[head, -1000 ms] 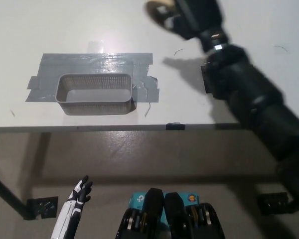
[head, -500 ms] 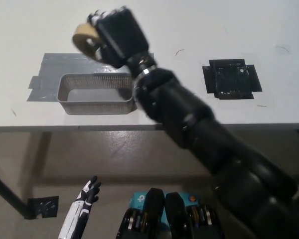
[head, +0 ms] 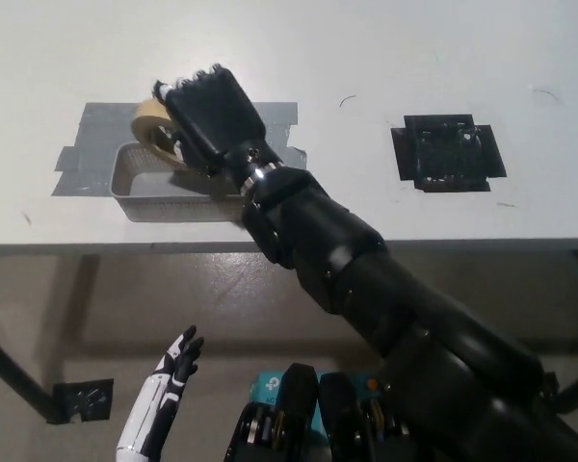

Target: The robot picks the tape placed on the black area with right hand and places it in the small grey container.

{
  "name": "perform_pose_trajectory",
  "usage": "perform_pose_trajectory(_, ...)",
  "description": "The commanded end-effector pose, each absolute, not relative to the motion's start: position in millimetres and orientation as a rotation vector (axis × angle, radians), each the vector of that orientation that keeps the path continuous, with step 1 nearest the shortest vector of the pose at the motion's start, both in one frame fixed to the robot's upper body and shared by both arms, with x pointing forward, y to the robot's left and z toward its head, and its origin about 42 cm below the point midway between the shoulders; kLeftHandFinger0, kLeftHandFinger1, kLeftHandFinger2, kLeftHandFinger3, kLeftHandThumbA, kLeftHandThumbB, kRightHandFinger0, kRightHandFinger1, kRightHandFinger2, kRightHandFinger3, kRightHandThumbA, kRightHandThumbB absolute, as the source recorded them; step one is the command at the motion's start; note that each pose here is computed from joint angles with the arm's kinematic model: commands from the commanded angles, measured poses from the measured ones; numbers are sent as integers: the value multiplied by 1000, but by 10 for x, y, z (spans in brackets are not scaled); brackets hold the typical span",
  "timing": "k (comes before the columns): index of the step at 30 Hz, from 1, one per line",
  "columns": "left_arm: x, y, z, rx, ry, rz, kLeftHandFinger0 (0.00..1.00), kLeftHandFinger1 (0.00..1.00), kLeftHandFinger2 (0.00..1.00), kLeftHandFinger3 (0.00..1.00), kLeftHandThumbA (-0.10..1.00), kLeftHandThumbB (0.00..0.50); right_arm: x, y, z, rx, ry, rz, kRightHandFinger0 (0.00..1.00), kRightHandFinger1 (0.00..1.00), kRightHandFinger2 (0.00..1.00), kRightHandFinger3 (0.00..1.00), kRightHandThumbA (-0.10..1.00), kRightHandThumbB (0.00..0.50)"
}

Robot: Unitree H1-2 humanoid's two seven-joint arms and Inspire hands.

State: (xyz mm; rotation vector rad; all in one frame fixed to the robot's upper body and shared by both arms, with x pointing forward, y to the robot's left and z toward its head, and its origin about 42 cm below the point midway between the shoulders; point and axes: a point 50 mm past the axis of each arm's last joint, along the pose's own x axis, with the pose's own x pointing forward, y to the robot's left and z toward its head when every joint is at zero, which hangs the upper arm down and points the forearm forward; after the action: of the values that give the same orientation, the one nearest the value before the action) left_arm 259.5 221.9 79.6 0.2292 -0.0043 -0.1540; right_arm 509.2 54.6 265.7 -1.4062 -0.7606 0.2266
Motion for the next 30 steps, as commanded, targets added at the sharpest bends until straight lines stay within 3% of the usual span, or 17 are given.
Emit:
perform_pose_trajectory(1, 2641, 2203, 930, 260, -57, -180, 1000, 1000, 1000, 1000, 1000, 22, 5132, 539, 2690, -1458, -704, 227, 150, 297, 709, 682, 87, 196)
perform_pose_trajectory(2, 2643, 2202, 934, 262, -58, -182, 1000, 1000, 1000, 1000, 1000, 22, 5135, 531, 2683, -1460, -699, 229, 154, 304, 646, 745, 247, 211)
perform_pose_trajectory(3, 2654, 2197, 940, 263, -63, -182, 1000, 1000, 1000, 1000, 1000, 21, 5145, 510, 2636, -1452, -646, 263, 453, 619, 908, 1000, 389, 267)
perform_pose_trajectory(4, 2668, 2181, 941, 258, -64, -182, 1000, 1000, 1000, 1000, 1000, 21, 5160, 475, 2571, -1449, -572, 312, 1000, 1000, 1000, 1000, 534, 370)
perform_pose_trajectory(6, 2689, 2178, 956, 264, -66, -186, 1000, 1000, 1000, 1000, 1000, 10, 5176, 417, 2496, -1448, -506, 357, 1000, 1000, 1000, 1000, 638, 447)
perform_pose_trajectory(10, 2716, 2179, 991, 269, -65, -187, 1000, 1000, 1000, 1000, 1000, 7, 5236, 347, 2533, -1432, -439, 415, 1000, 1000, 1000, 1000, 807, 499)
perform_pose_trajectory(18, 2768, 2223, 1006, 263, -65, -191, 1000, 1000, 1000, 1000, 936, 13, 5414, 212, 3324, -1042, -336, 600, 1000, 1000, 1000, 1000, 978, 500)
perform_pose_trajectory(20, 2767, 2231, 995, 264, -70, -191, 1000, 1000, 1000, 1000, 915, 8, 5399, 127, 3556, -920, -345, 641, 1000, 1000, 1000, 1000, 992, 500)
perform_pose_trajectory(23, 2762, 2240, 980, 269, -71, -190, 1000, 1000, 1000, 1000, 907, 13, 5372, -65, 3925, -683, -368, 694, 1000, 1000, 1000, 1000, 922, 500)
perform_pose_trajectory(25, 2777, 2246, 980, 270, -73, -183, 1000, 1000, 1000, 1000, 908, 15, 5272, -348, 4406, -499, -372, 745, 1000, 1000, 1000, 1000, 956, 500)
perform_pose_trajectory(30, 2812, 2248, 995, 264, -69, -173, 1000, 1000, 1000, 1000, 923, 29, 5036, -847, 4987, -317, -473, 763, 1000, 1000, 1000, 1000, 946, 500)
